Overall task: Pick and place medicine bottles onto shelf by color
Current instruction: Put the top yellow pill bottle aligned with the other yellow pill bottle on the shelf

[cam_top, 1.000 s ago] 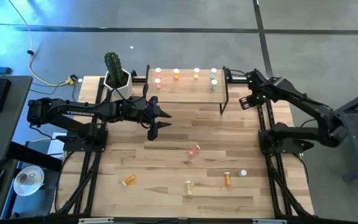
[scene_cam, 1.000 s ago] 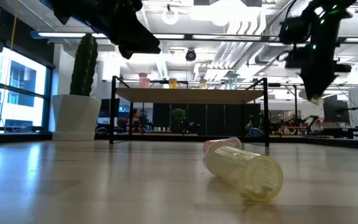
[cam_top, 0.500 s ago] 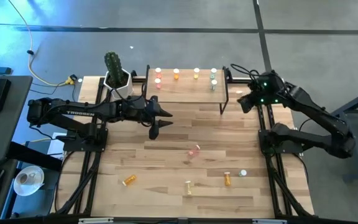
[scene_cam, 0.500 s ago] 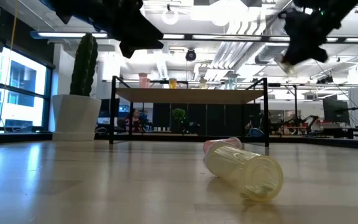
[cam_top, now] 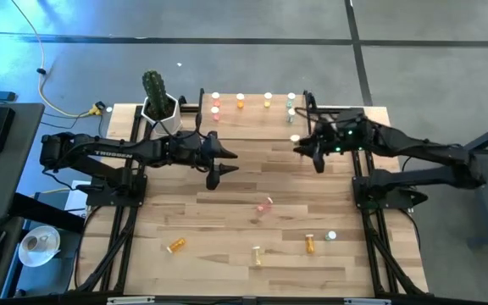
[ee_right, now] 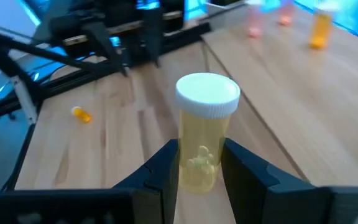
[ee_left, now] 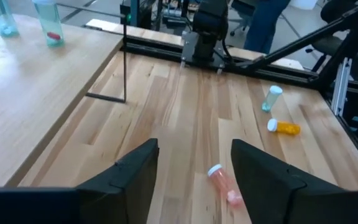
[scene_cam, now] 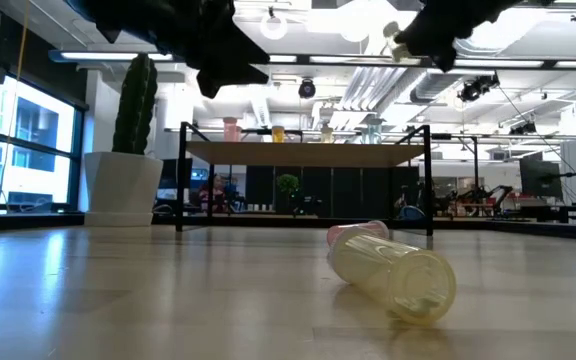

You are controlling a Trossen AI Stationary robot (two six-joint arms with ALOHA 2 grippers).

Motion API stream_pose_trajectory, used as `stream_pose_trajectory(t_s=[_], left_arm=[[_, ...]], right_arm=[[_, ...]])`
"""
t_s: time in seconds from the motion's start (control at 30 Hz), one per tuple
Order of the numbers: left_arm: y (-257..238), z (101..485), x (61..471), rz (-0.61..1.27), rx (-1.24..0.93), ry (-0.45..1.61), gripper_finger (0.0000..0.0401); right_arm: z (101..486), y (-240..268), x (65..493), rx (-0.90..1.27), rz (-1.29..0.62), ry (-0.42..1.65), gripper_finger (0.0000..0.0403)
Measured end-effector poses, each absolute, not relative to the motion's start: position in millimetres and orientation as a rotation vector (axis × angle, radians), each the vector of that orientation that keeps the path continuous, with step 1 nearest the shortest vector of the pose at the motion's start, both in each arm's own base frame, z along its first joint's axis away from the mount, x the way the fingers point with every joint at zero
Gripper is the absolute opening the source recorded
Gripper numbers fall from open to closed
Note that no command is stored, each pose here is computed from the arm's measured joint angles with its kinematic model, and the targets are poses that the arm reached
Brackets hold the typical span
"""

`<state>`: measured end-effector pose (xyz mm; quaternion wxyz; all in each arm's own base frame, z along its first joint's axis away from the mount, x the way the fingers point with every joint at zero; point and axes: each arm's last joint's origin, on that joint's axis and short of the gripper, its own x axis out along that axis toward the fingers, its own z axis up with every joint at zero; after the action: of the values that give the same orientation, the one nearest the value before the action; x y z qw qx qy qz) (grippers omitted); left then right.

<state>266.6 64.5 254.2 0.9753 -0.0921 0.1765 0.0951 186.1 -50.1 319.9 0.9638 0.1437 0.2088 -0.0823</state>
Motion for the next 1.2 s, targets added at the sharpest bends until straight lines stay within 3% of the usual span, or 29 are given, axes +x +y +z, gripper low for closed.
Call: stream_pose_trajectory(t_s=[0.17,0.53,1.2], left_arm=[[64,260,269,0.17,-0.18,0.297,0.022],[55,268,274,0.103,-0.14,0.21,0.022],[48,273,276,0.082,-0.072,0.154,0.022]], right_arm=[[314,-41,216,0.217,-0.08,0.397,0.01],[294,-20,273,0.076,0.058,0.297,0.01],[267,-7,321,0.007,0.13,0.147,0.01]])
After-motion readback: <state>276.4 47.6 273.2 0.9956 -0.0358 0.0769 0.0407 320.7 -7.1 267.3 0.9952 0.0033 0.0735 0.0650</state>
